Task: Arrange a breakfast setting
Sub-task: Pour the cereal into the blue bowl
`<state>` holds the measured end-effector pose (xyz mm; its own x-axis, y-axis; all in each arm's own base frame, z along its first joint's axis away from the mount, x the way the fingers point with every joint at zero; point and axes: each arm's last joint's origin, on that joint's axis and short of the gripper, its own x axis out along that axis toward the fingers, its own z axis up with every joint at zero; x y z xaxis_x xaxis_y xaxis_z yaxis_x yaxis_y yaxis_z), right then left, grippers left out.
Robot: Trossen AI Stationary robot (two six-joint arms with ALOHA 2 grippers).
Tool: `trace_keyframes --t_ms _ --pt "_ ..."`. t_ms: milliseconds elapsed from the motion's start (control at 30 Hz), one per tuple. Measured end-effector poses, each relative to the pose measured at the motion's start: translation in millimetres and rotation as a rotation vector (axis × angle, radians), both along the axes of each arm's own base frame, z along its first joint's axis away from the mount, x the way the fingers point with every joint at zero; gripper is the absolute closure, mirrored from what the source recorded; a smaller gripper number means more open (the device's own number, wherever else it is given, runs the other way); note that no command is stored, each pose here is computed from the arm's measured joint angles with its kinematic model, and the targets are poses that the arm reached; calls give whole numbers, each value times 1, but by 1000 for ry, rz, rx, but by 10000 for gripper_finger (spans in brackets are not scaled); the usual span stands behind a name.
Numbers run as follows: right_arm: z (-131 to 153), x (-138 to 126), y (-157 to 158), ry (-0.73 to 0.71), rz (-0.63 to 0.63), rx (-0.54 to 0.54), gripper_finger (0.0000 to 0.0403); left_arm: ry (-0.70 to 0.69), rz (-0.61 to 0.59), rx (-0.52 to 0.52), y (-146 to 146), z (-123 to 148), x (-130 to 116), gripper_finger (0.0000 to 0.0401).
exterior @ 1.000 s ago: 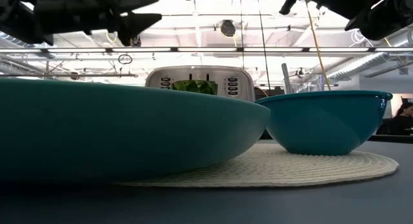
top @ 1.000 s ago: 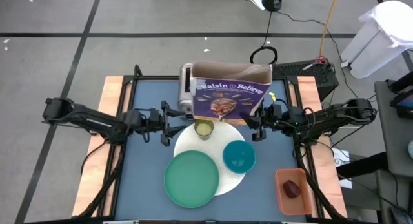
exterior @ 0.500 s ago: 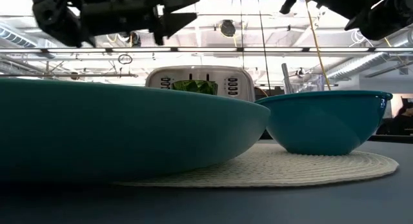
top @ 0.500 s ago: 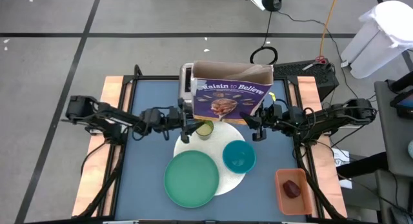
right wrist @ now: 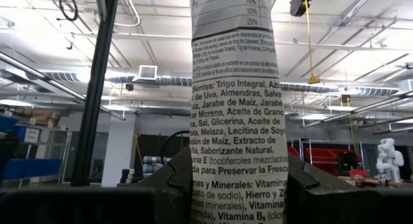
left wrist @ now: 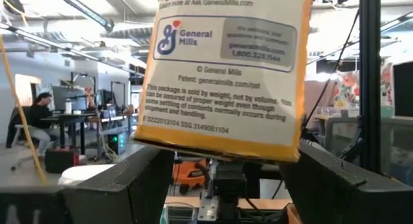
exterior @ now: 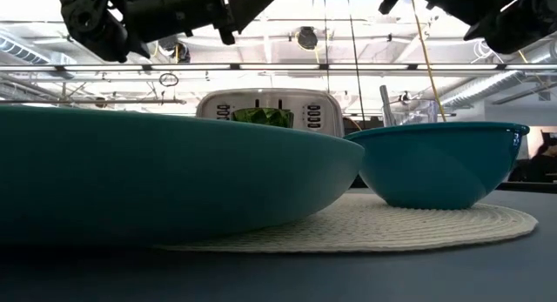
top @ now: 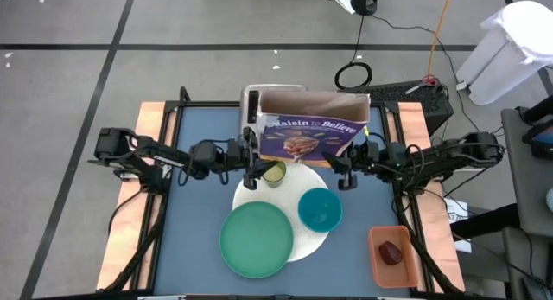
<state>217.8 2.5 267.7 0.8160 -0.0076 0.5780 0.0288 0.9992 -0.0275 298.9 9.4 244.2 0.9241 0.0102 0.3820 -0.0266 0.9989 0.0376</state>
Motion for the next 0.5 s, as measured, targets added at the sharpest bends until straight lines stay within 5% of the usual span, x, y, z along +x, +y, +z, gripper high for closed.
trace_keyframes --t_ms 500 --pt "-6 4 0 78 -2 -2 287 -59 -40 51 -4 5 -3 130"
